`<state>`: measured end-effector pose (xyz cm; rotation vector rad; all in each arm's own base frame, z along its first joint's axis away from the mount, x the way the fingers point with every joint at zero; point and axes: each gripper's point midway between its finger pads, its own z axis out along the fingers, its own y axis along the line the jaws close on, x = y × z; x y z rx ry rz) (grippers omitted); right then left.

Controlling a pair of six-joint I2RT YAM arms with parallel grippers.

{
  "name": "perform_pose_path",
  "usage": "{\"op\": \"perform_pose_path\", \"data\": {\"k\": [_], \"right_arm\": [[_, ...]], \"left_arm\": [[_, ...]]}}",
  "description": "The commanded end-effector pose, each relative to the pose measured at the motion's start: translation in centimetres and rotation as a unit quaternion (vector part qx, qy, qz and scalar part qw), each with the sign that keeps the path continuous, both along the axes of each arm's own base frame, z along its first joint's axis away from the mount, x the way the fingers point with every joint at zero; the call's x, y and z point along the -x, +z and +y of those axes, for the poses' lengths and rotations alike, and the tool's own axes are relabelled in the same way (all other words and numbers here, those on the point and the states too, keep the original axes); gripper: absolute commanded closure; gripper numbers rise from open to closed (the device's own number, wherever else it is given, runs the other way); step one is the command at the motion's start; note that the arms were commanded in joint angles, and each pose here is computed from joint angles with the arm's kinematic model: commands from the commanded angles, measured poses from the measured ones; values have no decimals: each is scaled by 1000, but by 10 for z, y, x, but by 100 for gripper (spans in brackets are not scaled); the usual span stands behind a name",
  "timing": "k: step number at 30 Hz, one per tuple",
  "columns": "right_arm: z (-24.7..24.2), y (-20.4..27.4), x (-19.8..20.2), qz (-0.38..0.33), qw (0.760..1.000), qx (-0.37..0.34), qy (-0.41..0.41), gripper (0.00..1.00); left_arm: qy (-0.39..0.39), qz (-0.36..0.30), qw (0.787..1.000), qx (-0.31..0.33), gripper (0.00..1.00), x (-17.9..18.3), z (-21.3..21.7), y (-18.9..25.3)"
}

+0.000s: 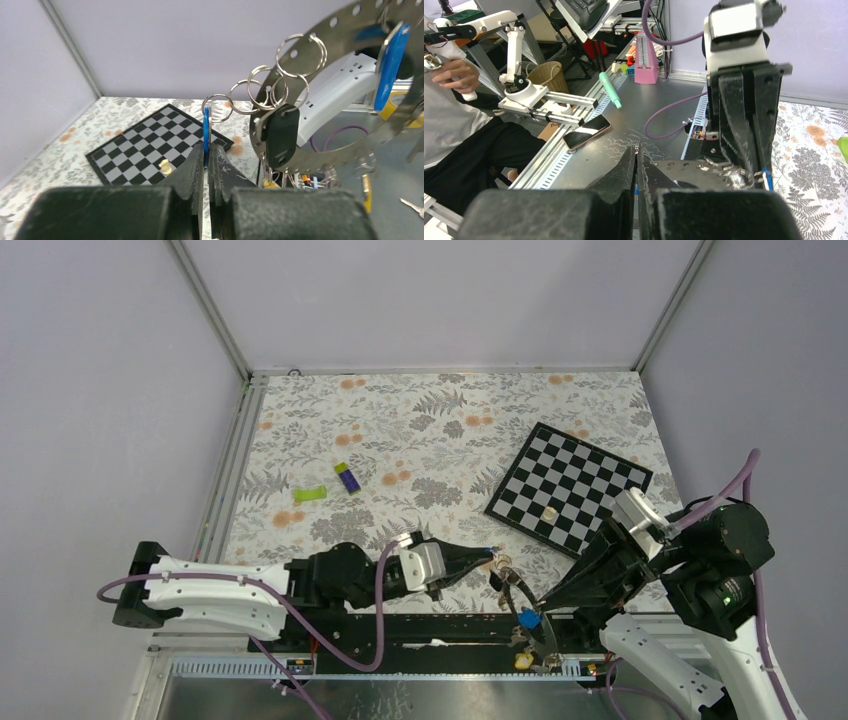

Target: Remove the keys from the keyring

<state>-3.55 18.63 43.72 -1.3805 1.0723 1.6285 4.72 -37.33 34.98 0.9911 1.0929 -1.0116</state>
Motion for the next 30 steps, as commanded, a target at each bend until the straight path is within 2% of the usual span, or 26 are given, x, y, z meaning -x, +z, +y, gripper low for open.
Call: {"op": "perform_pose_path", "data": {"k": [1,5,8,23,28,30], "right_arm": [[0,-5,-2,-10,1000,-5,-20,93],[4,-16,-11,0,999,0,-36,92],[8,-24,-18,10,999,4,-48,84],[9,-38,-33,4,994,17,-105,66],[11,-41,-54,-3,985,9,-171,54],[11,-42,-66,-6,979,5,-205,54]], "left_arm": [[48,-28,998,33,100,-17,24,44],[59,-39,997,33,100,-20,32,55],[61,-43,997,33,100,-21,35,60],[57,-56,996,33,100,-19,39,71],[53,-65,996,27,100,-18,38,77],[51,-67,996,24,100,-17,37,78]]}}
